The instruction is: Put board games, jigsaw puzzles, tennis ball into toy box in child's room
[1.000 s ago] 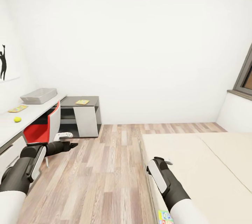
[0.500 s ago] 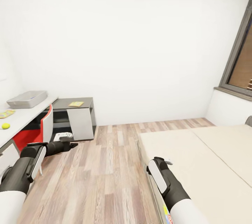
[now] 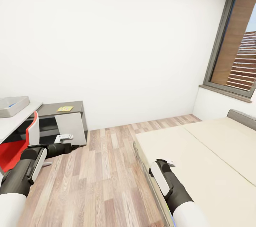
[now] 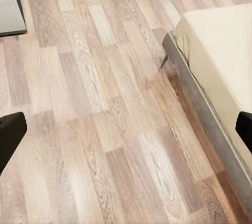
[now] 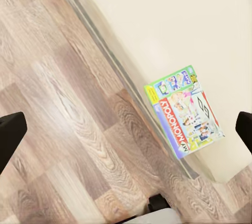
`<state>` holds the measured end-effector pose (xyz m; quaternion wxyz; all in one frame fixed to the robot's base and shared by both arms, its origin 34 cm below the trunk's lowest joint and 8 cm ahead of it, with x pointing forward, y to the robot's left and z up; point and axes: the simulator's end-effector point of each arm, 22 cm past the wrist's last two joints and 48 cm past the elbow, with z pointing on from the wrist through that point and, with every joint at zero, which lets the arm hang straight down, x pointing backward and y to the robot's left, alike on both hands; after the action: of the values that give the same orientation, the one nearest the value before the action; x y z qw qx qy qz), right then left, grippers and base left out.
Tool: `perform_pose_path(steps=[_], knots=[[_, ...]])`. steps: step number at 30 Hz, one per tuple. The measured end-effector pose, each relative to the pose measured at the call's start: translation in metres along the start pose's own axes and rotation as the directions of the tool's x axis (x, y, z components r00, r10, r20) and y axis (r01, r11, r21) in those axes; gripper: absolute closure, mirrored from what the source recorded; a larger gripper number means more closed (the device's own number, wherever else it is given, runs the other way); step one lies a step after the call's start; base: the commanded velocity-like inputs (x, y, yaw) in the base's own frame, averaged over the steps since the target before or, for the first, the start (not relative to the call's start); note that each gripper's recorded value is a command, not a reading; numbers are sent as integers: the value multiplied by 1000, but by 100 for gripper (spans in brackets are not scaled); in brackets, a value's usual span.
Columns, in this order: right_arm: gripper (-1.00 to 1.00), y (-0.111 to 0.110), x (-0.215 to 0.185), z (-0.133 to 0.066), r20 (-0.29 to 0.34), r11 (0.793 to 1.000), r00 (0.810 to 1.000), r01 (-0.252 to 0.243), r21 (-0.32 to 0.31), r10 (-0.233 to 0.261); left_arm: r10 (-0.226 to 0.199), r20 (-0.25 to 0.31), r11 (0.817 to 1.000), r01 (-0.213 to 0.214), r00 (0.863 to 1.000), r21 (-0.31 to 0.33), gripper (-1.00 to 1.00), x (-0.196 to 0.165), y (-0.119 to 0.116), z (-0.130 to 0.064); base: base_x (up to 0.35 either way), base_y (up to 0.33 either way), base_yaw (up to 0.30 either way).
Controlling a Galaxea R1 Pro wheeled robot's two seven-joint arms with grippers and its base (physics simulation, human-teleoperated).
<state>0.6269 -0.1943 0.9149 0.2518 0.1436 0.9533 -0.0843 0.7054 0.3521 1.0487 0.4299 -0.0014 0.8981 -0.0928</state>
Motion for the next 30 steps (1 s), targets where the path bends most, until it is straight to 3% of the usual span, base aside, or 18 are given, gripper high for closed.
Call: perform_pose_path(steps=[30], knots=[[-100,0,0,0,0,1000,1000,-1,-1,1,0,0,1000,0,1000,0,-100,0,0,0,0,291,-280]])
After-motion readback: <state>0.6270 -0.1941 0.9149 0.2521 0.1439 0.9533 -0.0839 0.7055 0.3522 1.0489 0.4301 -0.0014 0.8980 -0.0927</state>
